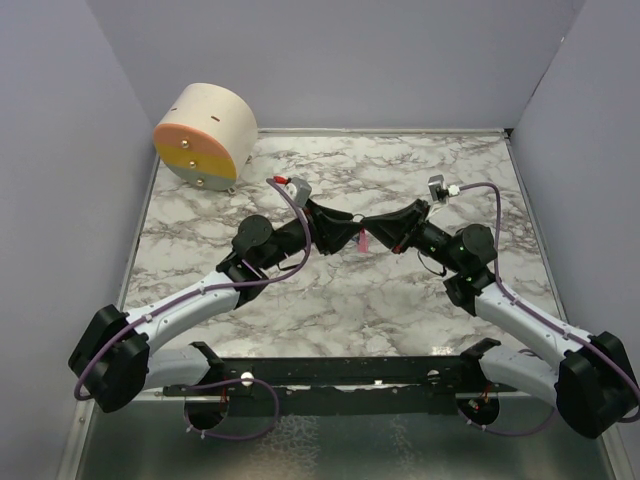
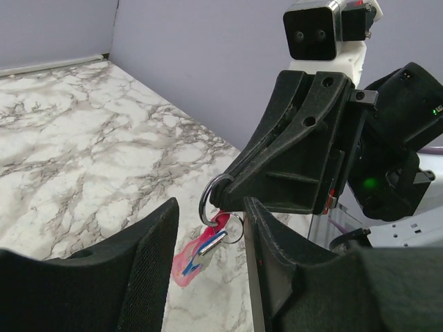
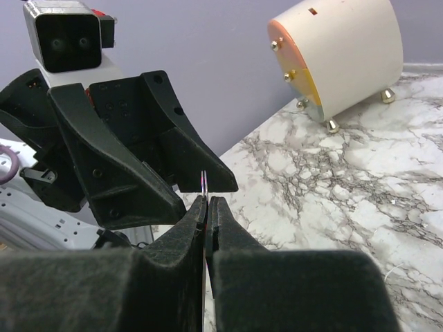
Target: Put the keys on the keyring
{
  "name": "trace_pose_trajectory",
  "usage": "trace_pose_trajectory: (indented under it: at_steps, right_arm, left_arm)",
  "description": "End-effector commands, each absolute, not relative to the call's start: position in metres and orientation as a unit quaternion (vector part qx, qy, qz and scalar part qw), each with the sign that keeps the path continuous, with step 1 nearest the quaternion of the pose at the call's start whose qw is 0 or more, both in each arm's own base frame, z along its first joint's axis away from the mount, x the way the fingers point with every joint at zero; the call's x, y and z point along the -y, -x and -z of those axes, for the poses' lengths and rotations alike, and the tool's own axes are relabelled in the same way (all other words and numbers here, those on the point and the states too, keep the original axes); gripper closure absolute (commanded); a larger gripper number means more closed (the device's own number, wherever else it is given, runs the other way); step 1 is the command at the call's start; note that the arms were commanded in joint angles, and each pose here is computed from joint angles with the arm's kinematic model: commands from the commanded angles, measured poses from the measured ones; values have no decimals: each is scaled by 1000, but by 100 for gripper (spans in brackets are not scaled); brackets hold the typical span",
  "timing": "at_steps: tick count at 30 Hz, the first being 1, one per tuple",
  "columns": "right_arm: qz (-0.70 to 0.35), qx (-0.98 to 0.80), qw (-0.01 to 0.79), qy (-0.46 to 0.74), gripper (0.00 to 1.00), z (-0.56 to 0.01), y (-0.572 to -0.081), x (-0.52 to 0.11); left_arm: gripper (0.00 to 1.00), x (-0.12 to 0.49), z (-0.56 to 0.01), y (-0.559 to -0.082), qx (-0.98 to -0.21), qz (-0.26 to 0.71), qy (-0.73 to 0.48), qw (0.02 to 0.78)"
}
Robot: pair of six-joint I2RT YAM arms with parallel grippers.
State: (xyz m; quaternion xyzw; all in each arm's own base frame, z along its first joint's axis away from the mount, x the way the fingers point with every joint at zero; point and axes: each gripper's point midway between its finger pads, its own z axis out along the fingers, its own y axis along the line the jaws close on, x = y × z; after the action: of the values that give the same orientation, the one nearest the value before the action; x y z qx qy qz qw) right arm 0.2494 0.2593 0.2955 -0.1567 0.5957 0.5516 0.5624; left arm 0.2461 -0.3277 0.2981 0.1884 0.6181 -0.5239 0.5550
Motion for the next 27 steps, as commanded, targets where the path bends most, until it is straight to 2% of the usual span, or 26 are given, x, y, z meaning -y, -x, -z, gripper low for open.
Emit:
trace_pose_trajectory:
  at_steps: [1,4,12,14,18,19,23,27]
  right_arm:
    - [-567,-561,578,174,99,-323,-244,-261]
    - [-566,-562,579,171,99,-322,-246,-261]
    - [-567,-564,576,169,99,-320,-248,-262]
    - [-566,-565,576,167,99,-319,-248,-261]
    - [-567,-566,575,168,99,-318,-248,-262]
    - [-567,-566,574,168,99,-318,-248,-262]
    - [-568,-566,573,169,99,-317,-248,-262]
    - [-568,-567,571,171,99,-316,-248,-262]
  left_arm:
    - [57,331,-322,-240,-587,549,-200,560]
    - [61,330,-326,-238,-582,553,-202,562]
    - [81,330,-328,-235,-575,561,-201,561]
    - [83,329,-329,-233,-572,562,-201,562]
    - [83,327,-332,-231,-567,564,-202,565]
    - [82,327,-332,-231,-567,564,-203,564]
    - [65,327,-333,-230,-566,566,-203,564]
    - [62,324,-339,-227,-559,567,-206,570]
